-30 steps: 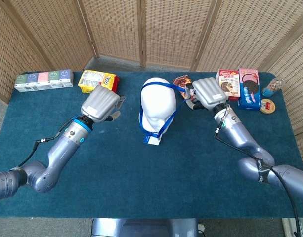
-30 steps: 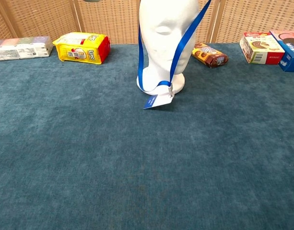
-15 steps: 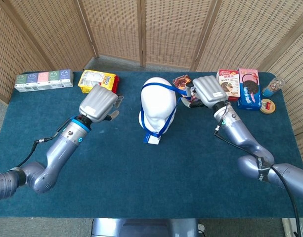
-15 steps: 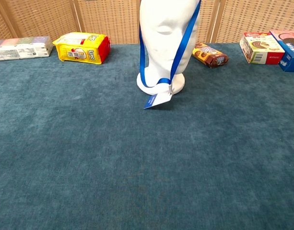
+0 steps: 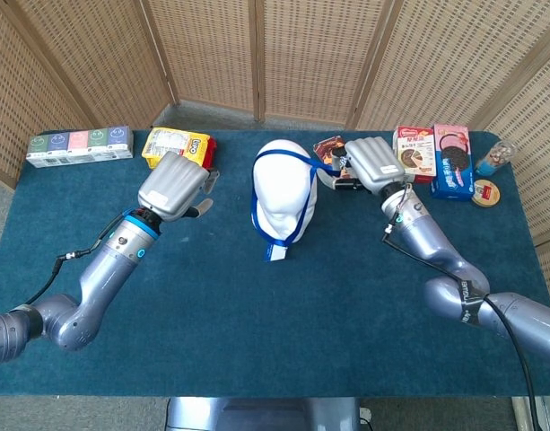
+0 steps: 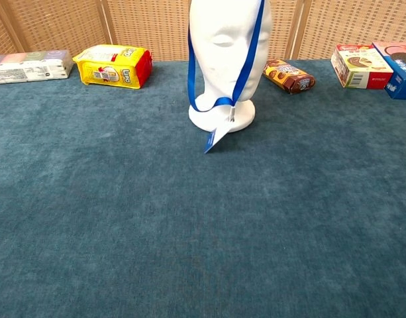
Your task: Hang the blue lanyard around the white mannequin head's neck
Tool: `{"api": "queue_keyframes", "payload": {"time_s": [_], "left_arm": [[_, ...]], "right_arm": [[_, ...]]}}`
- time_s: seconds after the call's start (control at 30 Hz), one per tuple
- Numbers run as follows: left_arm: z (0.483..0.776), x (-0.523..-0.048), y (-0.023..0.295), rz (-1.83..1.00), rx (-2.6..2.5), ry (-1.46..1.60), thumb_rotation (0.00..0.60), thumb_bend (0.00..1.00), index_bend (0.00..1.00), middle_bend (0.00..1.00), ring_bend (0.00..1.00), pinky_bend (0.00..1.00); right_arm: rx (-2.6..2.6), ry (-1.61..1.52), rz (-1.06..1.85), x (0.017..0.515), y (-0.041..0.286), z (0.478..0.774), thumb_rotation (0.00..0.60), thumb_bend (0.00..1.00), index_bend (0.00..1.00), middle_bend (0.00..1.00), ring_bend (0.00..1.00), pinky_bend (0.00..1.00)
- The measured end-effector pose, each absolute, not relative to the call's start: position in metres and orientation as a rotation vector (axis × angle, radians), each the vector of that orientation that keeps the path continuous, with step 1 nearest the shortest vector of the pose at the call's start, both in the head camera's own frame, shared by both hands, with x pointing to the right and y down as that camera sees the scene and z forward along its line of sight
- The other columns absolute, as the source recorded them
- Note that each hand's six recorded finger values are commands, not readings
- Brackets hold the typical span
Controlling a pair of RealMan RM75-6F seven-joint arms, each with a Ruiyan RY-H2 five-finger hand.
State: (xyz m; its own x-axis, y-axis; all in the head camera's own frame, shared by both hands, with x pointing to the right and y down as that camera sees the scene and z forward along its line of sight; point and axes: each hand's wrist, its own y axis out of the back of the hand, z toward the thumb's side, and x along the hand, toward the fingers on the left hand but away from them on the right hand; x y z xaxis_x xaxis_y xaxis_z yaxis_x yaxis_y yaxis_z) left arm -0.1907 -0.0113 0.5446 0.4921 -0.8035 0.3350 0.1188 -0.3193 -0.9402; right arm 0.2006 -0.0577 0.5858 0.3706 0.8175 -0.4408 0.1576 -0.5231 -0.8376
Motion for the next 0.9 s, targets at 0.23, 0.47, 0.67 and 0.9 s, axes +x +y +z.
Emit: {"api": "queue_keyframes", "payload": {"time_s": [0.23, 0.47, 0.67, 0.9], "left_arm": [[0.5457, -0.1905, -0.0107, -1.045, -1.637, 0.595, 0.553, 0.28, 0.62, 1.00, 0.97, 0.91], [0.5452, -0.1909, -0.0115, -1.044, -1.636, 0.600, 0.551, 0.28, 0.62, 1.00, 0.97, 0.91], [0.5441, -0.1921, -0.0125, -1.045, -1.634, 0.605, 0.550, 0.28, 0.62, 1.00, 0.97, 0.91], [0.5417, -0.1963, -0.0147, -1.047, -1.629, 0.624, 0.545, 0.28, 0.62, 1.00, 0.97, 0.91]], "right_arm": [[-1.909, -0.833, 1.187, 0.2018, -0.0565, 0.5889, 0.090, 0.41, 0.56, 0.98, 1.00, 1.00], [-1.896, -0.814, 1.194, 0.2022, -0.0548, 0.5918, 0.094, 0.43, 0.54, 0.98, 1.00, 1.00], [-1.881, -0.801, 1.195, 0.2037, -0.0551, 0.5906, 0.100, 0.43, 0.53, 0.98, 1.00, 1.00], [-1.858, -0.784, 1.205, 0.2092, -0.0537, 0.5899, 0.102, 0.40, 0.51, 0.98, 1.00, 1.00]]}}
